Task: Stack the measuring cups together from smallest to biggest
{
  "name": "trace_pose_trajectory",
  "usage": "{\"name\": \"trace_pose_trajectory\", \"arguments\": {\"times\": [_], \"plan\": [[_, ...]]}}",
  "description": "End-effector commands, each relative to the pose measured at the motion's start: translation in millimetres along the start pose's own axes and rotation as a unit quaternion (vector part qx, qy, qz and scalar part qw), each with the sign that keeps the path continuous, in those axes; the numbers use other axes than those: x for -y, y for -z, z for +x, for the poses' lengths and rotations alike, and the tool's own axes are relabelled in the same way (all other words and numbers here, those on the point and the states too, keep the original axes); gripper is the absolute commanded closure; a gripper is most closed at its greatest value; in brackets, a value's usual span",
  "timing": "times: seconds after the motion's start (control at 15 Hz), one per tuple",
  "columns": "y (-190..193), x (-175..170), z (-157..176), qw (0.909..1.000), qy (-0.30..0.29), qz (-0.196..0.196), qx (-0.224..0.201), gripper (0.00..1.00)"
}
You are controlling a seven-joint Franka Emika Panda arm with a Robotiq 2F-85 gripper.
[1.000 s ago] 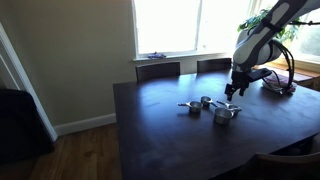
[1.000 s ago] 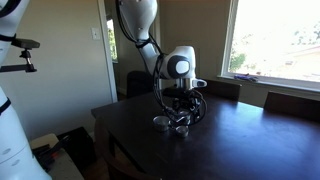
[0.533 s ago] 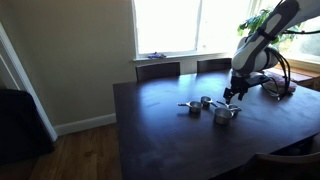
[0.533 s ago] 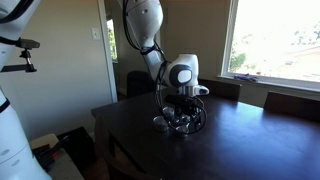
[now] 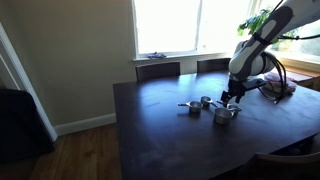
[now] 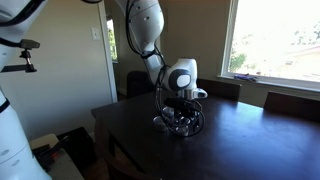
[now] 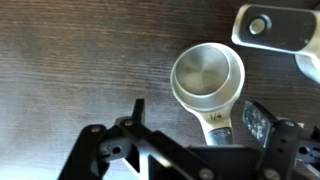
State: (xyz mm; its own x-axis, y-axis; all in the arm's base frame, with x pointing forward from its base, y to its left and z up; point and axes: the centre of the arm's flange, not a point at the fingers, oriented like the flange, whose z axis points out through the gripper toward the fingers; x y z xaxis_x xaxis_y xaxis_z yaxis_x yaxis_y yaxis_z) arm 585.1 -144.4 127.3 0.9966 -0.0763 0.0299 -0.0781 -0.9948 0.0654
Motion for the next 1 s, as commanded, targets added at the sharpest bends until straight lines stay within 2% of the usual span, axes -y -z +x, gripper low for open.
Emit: {"name": "trace_pose_trajectory", "arguments": {"times": [0.0, 0.4, 0.47, 0.53, 0.73, 0.93], "plan": [[-8, -1, -1, 1.0000, -0.004, 0.002, -0.004, 0.00], [-2, -4, -13, 0.9999, -0.001, 0.010, 0.011, 0.00], [-2, -3, -14, 0.9999, -0.001, 0.008, 0.013, 0.16], [-1, -4, -14, 0.9998, 0.001, 0.010, 0.017, 0.26], [-2, -2, -17, 0.9995, 0.003, 0.009, 0.029, 0.47], [3, -4, -28, 0.9992, 0.010, 0.004, 0.039, 0.61]]}}
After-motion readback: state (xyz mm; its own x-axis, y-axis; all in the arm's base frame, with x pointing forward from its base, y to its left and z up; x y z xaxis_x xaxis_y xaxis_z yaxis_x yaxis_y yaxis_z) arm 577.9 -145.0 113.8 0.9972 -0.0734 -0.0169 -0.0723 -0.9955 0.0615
